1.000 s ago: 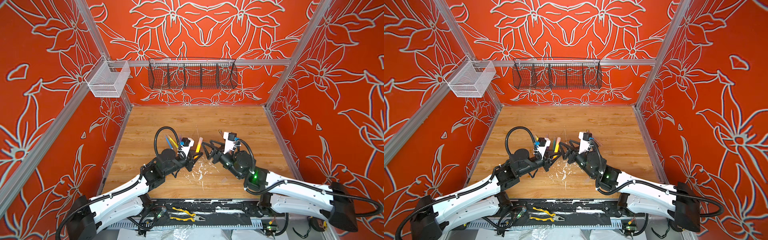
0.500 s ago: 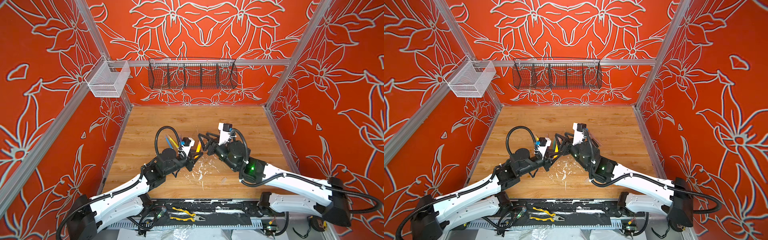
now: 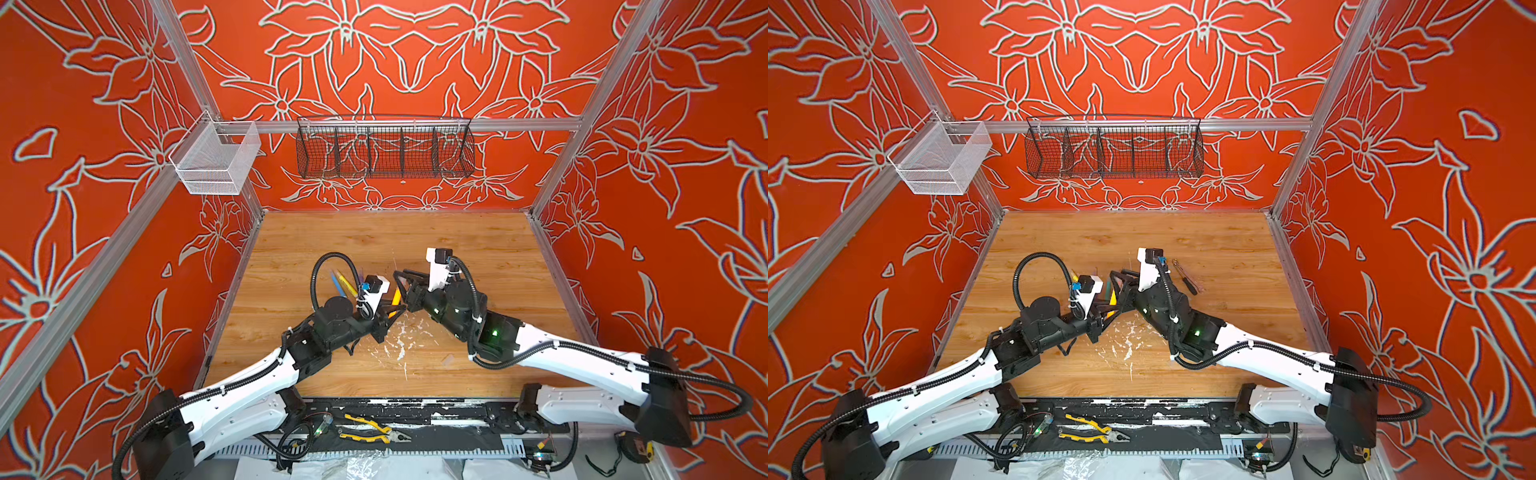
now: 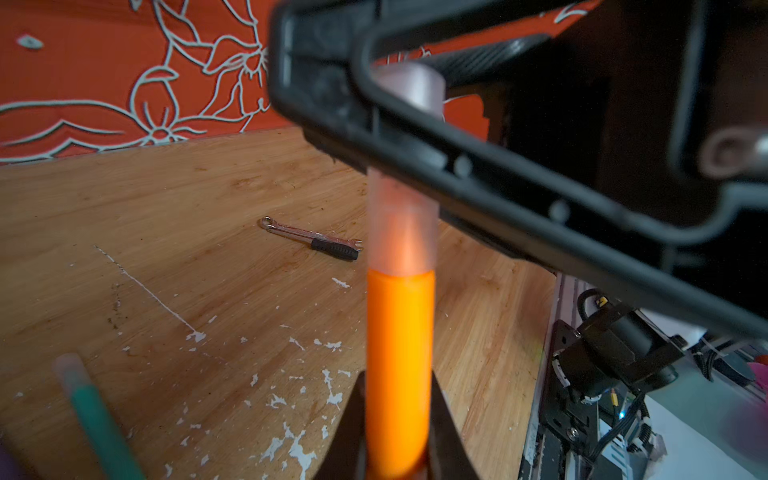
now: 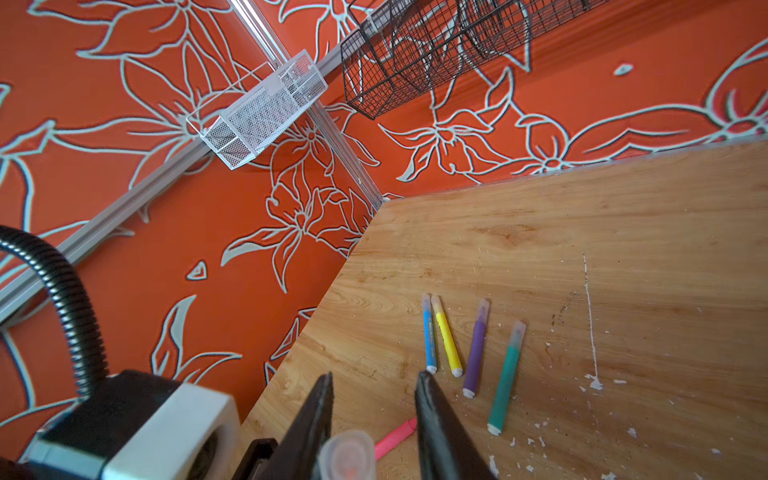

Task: Insert the pens into the pen caps

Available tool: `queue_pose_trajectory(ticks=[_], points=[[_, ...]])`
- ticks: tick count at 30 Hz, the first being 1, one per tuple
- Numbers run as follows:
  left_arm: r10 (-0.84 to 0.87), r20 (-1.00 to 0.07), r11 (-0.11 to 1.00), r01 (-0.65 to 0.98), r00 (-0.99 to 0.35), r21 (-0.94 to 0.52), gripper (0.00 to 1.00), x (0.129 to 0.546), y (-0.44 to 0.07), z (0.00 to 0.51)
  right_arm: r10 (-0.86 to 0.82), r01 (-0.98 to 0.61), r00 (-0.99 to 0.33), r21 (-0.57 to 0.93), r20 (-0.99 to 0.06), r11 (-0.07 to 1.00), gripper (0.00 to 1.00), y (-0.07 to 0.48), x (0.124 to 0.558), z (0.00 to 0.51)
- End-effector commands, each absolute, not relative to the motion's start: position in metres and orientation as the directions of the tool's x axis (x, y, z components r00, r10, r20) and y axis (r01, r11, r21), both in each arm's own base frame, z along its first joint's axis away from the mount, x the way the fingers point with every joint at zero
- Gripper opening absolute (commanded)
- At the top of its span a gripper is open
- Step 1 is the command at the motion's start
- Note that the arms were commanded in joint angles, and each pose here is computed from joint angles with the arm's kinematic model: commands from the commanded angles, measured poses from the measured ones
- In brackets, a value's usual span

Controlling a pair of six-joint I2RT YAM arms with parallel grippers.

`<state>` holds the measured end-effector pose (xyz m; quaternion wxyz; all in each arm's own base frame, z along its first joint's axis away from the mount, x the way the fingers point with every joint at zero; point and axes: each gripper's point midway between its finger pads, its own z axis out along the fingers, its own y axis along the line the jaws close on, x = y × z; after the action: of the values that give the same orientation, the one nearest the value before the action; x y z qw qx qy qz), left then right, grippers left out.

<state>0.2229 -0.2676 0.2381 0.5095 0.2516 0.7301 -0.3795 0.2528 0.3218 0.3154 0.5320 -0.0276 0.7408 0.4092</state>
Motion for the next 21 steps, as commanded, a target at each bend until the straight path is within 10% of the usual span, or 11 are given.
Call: queue_pose_trajectory(ticks=[1,14,21], points=[[-0.043,-0.949,0.563,0.778,-0.311,-0.28,0.0,0.223,-0.273,0.258,0.404,-0.495,-0.423,0.581,-0.811,0.647,0.29,0.325,0.254,0.33],[-0.109,-0.949,0.663,0.689,-0.297,-0.292,0.0,0.25,-0.264,0.284,0.383,-0.512,-0.498,0.621,-0.778,0.593,0.0,0.333,0.242,0.312],[-0.122,-0.965,0.74,0.627,-0.231,-0.243,0.0,0.279,-0.255,0.327,0.376,-0.512,-0.539,0.647,-0.754,0.565,0.0,0.333,0.23,0.296]])
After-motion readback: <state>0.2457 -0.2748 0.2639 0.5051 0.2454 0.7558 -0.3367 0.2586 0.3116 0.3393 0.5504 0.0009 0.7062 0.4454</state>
